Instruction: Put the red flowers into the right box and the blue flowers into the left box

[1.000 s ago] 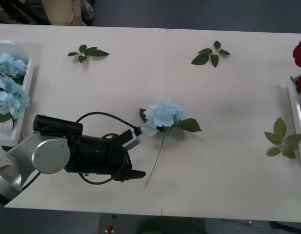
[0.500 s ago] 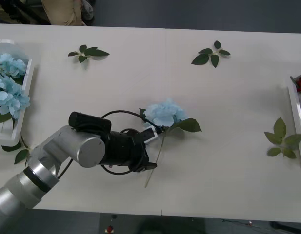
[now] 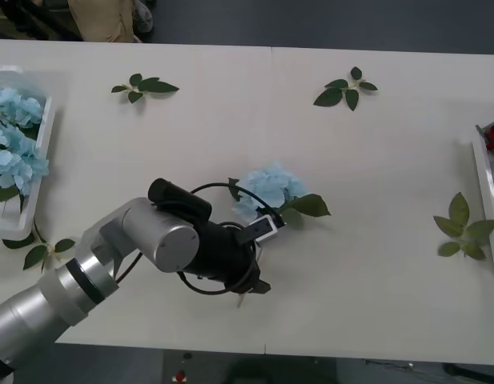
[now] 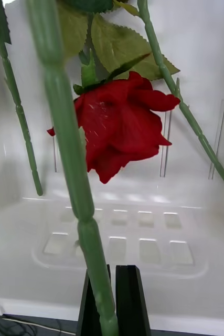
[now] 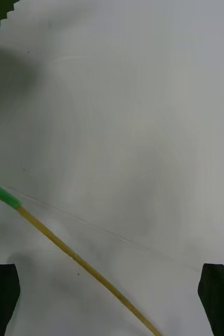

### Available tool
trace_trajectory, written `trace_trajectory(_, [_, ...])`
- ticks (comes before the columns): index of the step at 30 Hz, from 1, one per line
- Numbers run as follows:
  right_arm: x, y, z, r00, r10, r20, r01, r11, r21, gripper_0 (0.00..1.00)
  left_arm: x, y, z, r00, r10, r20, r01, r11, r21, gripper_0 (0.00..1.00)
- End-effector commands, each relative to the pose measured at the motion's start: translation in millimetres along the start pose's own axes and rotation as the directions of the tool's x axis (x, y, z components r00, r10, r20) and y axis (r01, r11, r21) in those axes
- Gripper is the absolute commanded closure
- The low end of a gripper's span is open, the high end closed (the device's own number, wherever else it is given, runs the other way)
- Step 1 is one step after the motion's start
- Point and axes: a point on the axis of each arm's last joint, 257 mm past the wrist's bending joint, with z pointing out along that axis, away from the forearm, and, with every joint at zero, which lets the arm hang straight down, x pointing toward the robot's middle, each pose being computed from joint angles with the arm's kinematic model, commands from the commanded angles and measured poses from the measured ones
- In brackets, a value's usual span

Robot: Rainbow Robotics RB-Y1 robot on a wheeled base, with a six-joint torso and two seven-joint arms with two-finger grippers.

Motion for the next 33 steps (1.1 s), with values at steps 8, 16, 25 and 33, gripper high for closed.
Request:
trace_trajectory(8, [-46.8,6.8,-14.9,0.994,-0.052,0.095,0.051,0.999,0.007,0.06,-28.5,-14.8,12.0,1.000,0.003,0.001,-0.003,1.000,-0.016,0.00])
trace_trajectory(16, [-74.4,77.7,-5.6,0.922,-0.362,0.138,0.374,0.925,-0.073,0.02,-21.4,-9.5,15.4,0.999,0.045,-0.030,-0.047,0.997,-0.054,0.00])
trace_trajectory(25, [-85.0,185.6,-14.4,0.726,-0.591,0.351,0.679,0.694,-0.237,0.00,-17.1,-4.8,17.8,0.995,0.086,-0.052,-0.090,0.992,-0.084,0.64])
trace_trajectory(33, [-62.5,200.5,-38.2,0.712,-0.584,0.389,0.701,0.619,-0.354,0.01,-14.4,-2.1,17.8,0.994,0.096,-0.060,-0.102,0.990,-0.094,0.99])
